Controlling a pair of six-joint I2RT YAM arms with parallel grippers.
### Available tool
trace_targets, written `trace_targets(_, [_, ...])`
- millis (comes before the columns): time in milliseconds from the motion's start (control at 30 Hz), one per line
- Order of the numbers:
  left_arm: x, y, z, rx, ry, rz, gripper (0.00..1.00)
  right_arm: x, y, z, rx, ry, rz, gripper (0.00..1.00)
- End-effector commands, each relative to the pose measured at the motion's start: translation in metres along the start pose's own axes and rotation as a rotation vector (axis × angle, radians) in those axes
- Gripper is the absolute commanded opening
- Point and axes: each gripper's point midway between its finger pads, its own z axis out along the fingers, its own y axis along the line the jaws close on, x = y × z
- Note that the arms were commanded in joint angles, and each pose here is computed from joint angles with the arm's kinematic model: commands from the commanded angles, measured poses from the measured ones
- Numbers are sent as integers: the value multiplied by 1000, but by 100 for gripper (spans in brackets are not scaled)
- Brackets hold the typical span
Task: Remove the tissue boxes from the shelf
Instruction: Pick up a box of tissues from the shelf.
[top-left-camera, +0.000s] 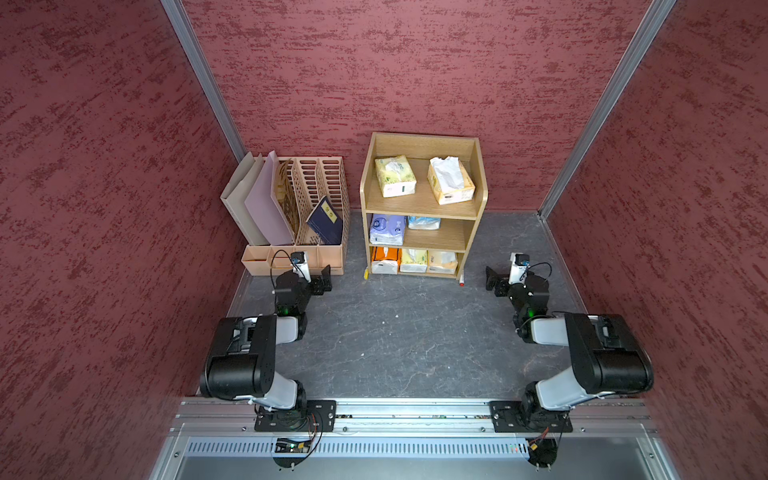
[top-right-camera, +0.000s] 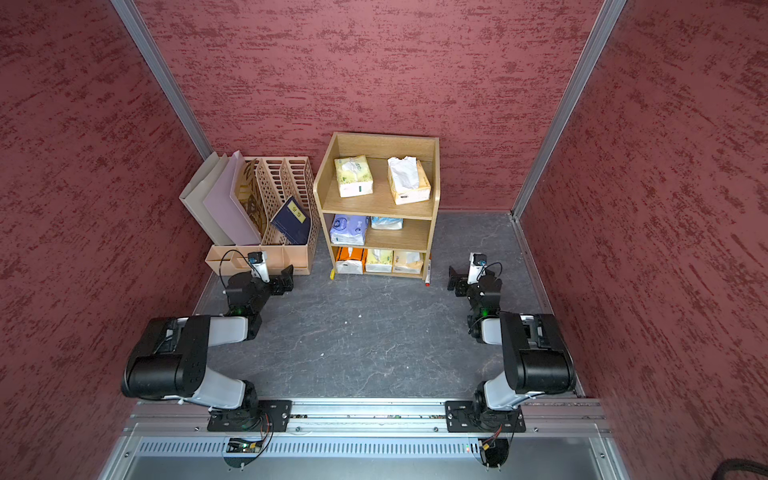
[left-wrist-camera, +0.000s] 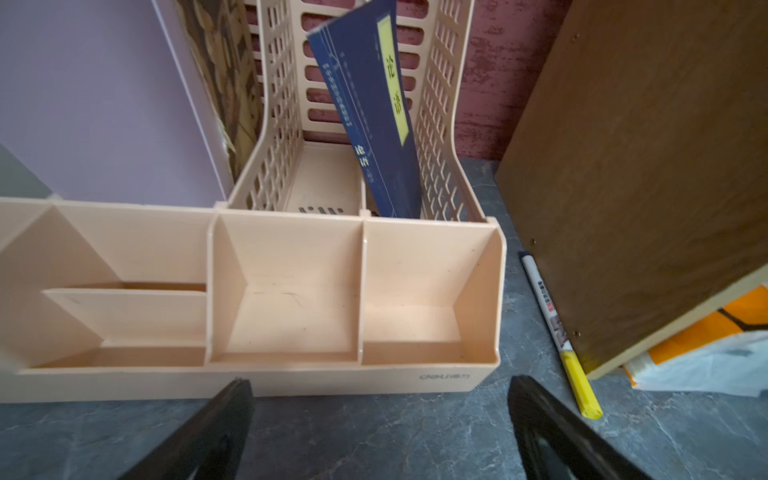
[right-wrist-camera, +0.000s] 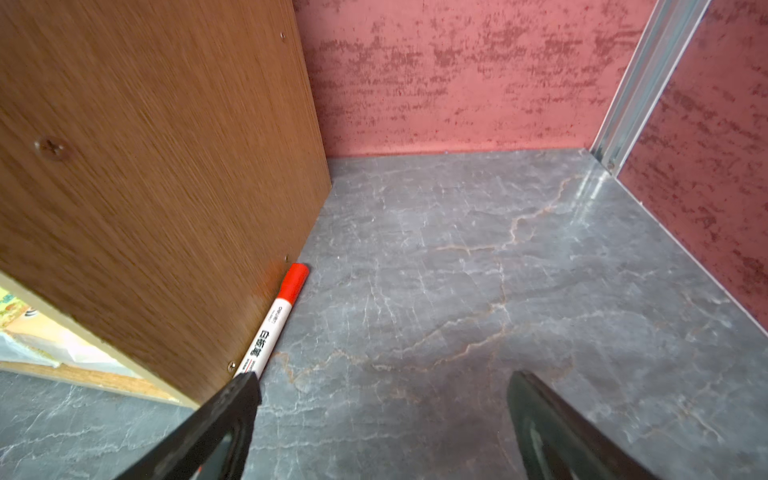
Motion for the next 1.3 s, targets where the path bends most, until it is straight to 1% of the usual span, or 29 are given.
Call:
trace_targets(0, [-23,8,-2,-80,81,-56,100,-41,-12,4,98,82,62,98])
trace_targets(67, [-31,6,-7,-104,180,-104,100,-46,-15,2,138,198,94,98])
trace_targets(100, [-37,6,-12,-123,217,-118,100,-48,-20,-3,181,232,112,98])
trace_targets(133, [-44,7,-18,-152,232,-141,100,-53,-26,-11,230,229,141,98])
trace_targets(200, [-66,11,-33,-208,210,-185,100,-64,-35,-27,297,177,214,99])
trace_targets(233, [-80,17,-42,-254,175,-228,100,-70,-39,-38,334,153,275,98])
trace_targets(267, [-90,28,-55,-336,142,-321,100,-74,-38,-47,333,160,312,98])
trace_targets(300, [-98,36,-68,-378,117,-425,100,-81,-30,-53,291,162,316,98])
trace_targets(400, [-123,12,-77,-126,97,-539,100,-91,-10,-67,200,231,340,98])
trace_targets(467, [-134,-3,-80,-53,108,-591,100,-88,4,-76,143,320,363,98])
trace_targets(533, [-143,-15,-82,-51,158,-575,100,-88,13,-86,123,384,421,98])
trace_targets(600, [-155,-28,-83,-73,189,-512,100,-85,25,-98,74,395,488,98])
trace_targets(667, [-172,-53,-84,18,190,-428,100,-83,37,-110,36,379,532,95])
trace_targets(700, [-180,-63,-85,59,186,-401,100,-81,42,-116,29,390,539,94])
trace_targets(767, [-194,-73,-87,89,174,-421,100,-77,50,-129,61,436,508,92])
trace_targets(833, [-202,-82,-87,128,188,-453,100,-76,63,-140,65,477,456,91])
trace_targets(867, [-204,-88,-86,147,207,-453,100,-74,70,-146,73,494,435,92])
trace_targets(933, [-200,-99,-81,141,262,-437,100,-74,84,-159,59,511,409,91])
trace_targets(1000, [-198,-113,-76,153,346,-406,100,-78,103,-170,23,514,407,91])
trace_targets(1033, [-202,-120,-76,166,369,-384,100,-82,113,-174,-4,510,406,91])
trace_targets(1067, [-208,-129,-77,181,381,-352,100,-89,127,-178,-47,502,391,87])
trace_targets(1100, [-216,-136,-78,195,376,-323,100,-98,142,-179,-87,494,378,86])
trace_targets(1167, [-235,-145,-81,228,338,-292,100,-116,171,-177,-164,492,347,84])
trace_targets(1267, [-264,-163,-88,341,268,-273,100,-160,219,-165,-288,454,307,81])
